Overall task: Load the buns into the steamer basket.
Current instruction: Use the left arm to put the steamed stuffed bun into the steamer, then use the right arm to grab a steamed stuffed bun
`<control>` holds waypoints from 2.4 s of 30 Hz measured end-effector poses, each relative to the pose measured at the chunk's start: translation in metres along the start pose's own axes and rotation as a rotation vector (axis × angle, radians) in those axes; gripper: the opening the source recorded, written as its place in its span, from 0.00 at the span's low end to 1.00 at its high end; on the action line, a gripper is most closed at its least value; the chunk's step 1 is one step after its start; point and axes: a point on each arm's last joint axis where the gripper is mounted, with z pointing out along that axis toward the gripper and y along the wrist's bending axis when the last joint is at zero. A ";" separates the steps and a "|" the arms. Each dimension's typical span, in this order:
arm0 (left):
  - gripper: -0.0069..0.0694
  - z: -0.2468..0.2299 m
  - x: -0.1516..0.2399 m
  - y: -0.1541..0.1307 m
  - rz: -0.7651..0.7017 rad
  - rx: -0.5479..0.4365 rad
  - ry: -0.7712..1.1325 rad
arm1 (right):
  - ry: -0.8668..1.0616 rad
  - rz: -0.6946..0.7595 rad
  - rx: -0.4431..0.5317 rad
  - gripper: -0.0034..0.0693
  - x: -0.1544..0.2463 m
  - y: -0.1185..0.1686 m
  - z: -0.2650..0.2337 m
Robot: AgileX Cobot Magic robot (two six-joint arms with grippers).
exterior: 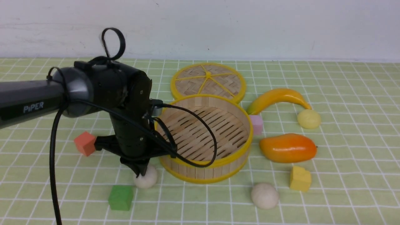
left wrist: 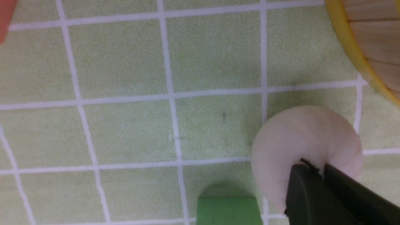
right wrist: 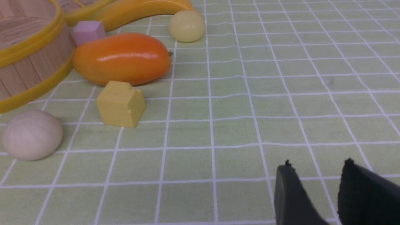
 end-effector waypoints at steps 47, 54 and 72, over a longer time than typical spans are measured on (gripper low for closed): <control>0.26 -0.247 0.046 0.023 -0.029 0.319 -0.558 | -0.211 0.085 -0.024 0.38 -0.017 0.001 -0.001; 0.07 -0.279 0.143 0.062 -0.028 0.359 -0.736 | -0.479 0.325 -0.089 0.38 -0.040 0.001 -0.009; 0.07 -0.175 0.314 0.120 -0.116 0.452 -1.026 | -0.596 0.290 -0.121 0.38 -0.149 0.005 -0.073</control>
